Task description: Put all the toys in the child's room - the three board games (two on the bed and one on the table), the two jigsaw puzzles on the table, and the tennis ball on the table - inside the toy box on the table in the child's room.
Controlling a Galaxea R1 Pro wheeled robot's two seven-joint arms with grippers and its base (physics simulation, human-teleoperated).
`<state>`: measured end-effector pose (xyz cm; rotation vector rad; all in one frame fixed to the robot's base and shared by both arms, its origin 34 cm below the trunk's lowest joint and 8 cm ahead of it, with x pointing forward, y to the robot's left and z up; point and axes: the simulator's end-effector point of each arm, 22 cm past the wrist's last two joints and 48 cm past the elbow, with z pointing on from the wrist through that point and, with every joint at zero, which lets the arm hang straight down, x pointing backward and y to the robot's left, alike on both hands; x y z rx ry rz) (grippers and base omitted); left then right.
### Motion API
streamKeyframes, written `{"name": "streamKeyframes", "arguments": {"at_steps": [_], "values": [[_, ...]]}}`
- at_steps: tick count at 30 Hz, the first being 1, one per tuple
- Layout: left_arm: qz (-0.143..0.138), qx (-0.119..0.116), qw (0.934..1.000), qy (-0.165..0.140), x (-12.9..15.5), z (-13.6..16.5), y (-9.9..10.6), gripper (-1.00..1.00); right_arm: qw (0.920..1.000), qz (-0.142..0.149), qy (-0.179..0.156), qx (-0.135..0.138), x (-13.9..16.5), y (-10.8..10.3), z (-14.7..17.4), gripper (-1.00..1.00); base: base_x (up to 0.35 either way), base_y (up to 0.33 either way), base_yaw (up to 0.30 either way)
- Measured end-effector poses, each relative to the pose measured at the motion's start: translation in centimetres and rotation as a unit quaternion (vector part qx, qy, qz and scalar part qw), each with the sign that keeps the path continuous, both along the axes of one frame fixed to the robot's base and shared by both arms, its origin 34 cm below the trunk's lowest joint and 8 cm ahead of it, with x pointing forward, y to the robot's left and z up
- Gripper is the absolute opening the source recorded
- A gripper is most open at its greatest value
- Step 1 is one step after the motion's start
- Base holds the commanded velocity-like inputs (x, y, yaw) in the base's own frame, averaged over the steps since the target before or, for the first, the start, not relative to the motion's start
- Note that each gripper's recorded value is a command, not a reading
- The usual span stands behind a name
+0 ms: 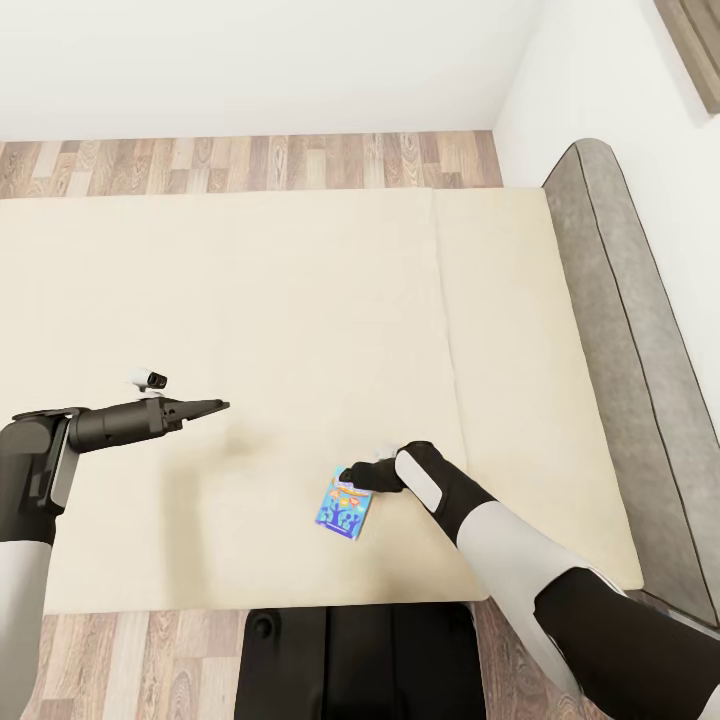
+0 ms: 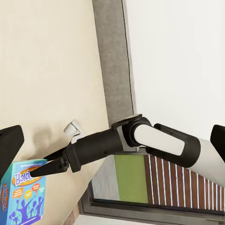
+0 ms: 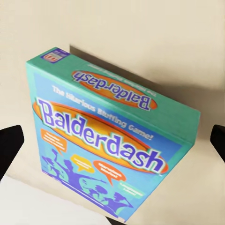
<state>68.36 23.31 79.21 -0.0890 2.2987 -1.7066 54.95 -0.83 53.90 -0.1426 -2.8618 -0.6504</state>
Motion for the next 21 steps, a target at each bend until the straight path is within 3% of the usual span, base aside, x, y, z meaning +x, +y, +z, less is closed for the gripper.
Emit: {"name": "streamKeyframes", "arguments": {"at_steps": [21], "values": [[0.001, 0.000, 1.0000, 0.000, 0.02, 0.01, 0.03, 1.00, 0.9999, -0.005, 0.000, 0.009, 0.00, 0.41, 0.16, 1.00, 0.000, 0.000, 0.000]]}}
